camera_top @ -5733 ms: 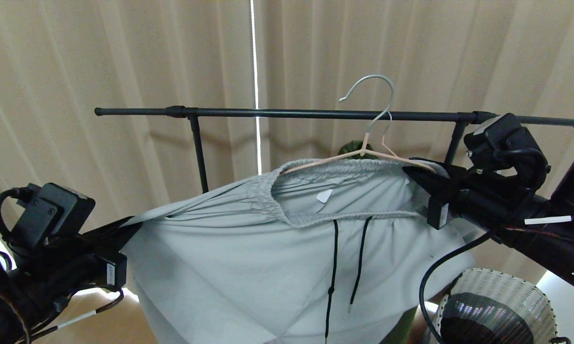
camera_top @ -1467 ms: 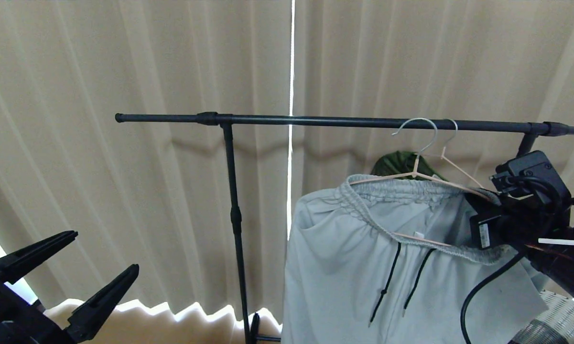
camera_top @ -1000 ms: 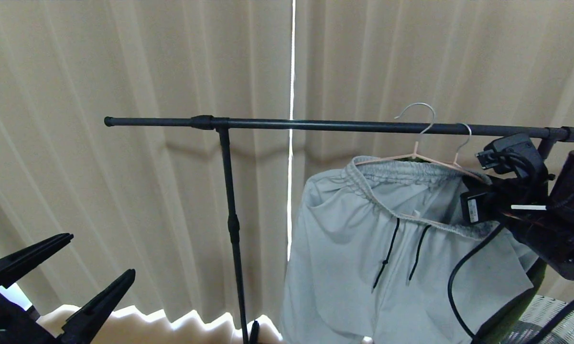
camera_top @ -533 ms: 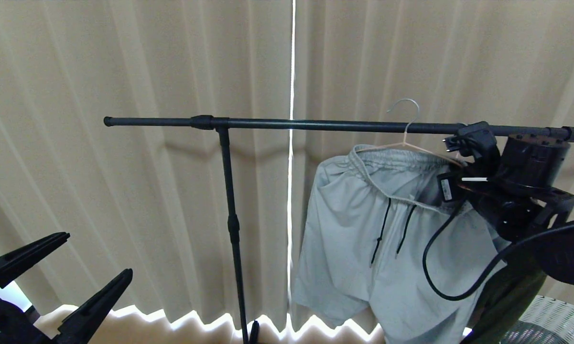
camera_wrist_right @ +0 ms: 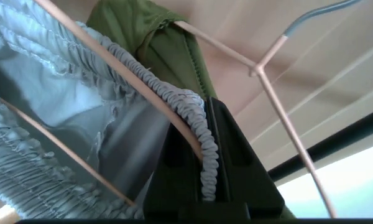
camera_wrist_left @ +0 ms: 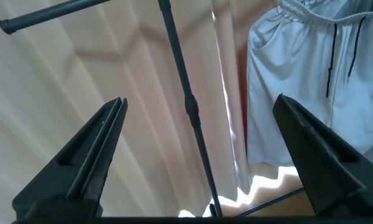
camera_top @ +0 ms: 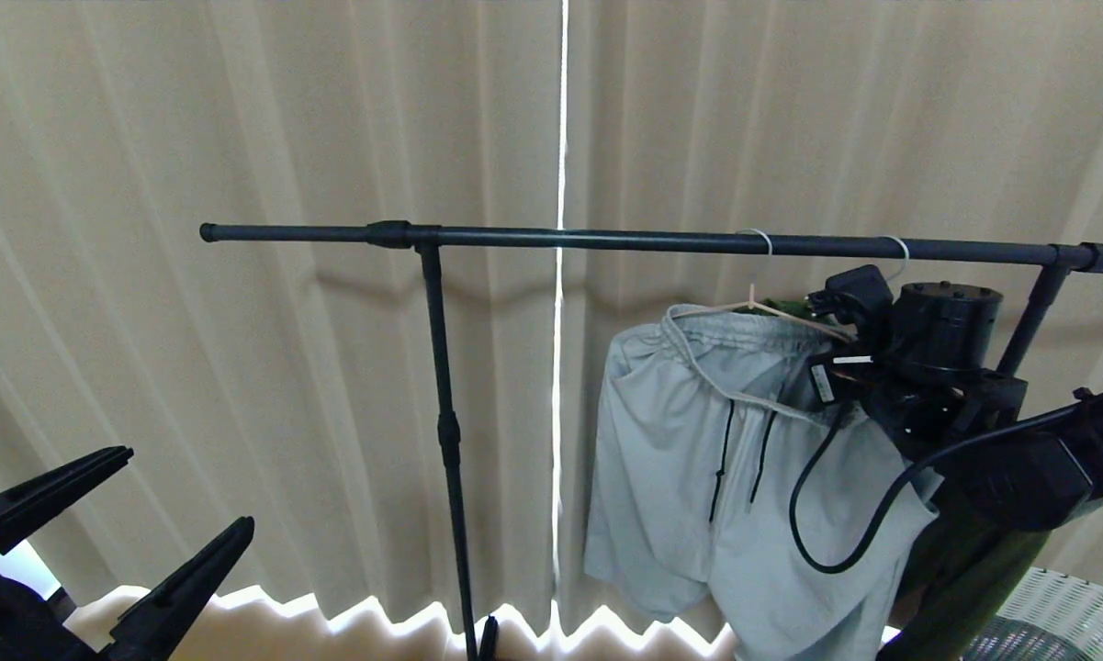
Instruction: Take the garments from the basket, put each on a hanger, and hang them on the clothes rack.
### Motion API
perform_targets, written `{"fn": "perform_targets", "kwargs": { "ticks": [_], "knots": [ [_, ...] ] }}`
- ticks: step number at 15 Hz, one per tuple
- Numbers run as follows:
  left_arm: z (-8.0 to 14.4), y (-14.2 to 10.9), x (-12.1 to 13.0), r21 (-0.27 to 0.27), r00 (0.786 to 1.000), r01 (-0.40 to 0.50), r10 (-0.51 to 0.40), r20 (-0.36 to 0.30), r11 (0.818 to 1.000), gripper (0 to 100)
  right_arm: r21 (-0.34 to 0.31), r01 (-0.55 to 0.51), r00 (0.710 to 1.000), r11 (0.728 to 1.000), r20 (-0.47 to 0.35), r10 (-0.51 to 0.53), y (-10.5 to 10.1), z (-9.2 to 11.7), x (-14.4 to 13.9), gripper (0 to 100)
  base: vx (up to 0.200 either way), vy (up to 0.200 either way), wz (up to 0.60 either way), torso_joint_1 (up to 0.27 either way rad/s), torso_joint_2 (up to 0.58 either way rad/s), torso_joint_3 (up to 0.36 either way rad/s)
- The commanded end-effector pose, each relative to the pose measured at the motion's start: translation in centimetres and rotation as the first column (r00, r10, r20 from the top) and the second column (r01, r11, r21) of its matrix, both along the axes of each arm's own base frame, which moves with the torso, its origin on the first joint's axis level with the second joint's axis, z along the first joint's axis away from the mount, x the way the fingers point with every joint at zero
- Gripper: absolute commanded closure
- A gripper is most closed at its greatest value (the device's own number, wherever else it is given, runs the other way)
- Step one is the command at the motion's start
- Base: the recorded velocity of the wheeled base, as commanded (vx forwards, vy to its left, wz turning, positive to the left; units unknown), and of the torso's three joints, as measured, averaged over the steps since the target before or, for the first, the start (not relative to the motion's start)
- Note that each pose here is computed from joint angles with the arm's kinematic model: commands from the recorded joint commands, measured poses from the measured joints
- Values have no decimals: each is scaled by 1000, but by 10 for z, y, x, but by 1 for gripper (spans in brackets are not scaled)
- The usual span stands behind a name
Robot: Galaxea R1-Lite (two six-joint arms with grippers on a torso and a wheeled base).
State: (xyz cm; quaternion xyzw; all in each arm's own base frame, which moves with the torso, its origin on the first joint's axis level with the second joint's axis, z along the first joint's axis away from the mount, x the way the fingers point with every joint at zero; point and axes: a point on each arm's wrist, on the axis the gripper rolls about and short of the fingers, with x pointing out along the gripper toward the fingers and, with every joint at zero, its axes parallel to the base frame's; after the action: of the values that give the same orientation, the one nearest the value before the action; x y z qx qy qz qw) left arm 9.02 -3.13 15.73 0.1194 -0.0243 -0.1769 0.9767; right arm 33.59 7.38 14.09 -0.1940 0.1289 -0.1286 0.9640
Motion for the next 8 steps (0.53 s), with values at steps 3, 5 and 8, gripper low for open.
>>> {"fn": "perform_targets", "kwargs": {
  "ticks": [3, 5, 8],
  "knots": [
    [0, 0, 0, 1, 1000, 0, 0, -2, 1000, 0, -1, -26, 1000, 1000, -2, 26, 8, 0, -3, 100, 0, 0, 0, 0, 0, 0],
    [0, 0, 0, 1, 1000, 0, 0, -2, 1000, 0, -1, -32, 999, 999, -7, 32, 10, -1, -5, 0, 0, 0, 0, 0, 0, 0],
    [0, 0, 1, 1, 1000, -2, 2, -4, 1000, 0, 5, -48, 999, 999, -2, 48, 13, -3, -12, 0, 0, 0, 0, 0, 0, 0]
  ]
}}
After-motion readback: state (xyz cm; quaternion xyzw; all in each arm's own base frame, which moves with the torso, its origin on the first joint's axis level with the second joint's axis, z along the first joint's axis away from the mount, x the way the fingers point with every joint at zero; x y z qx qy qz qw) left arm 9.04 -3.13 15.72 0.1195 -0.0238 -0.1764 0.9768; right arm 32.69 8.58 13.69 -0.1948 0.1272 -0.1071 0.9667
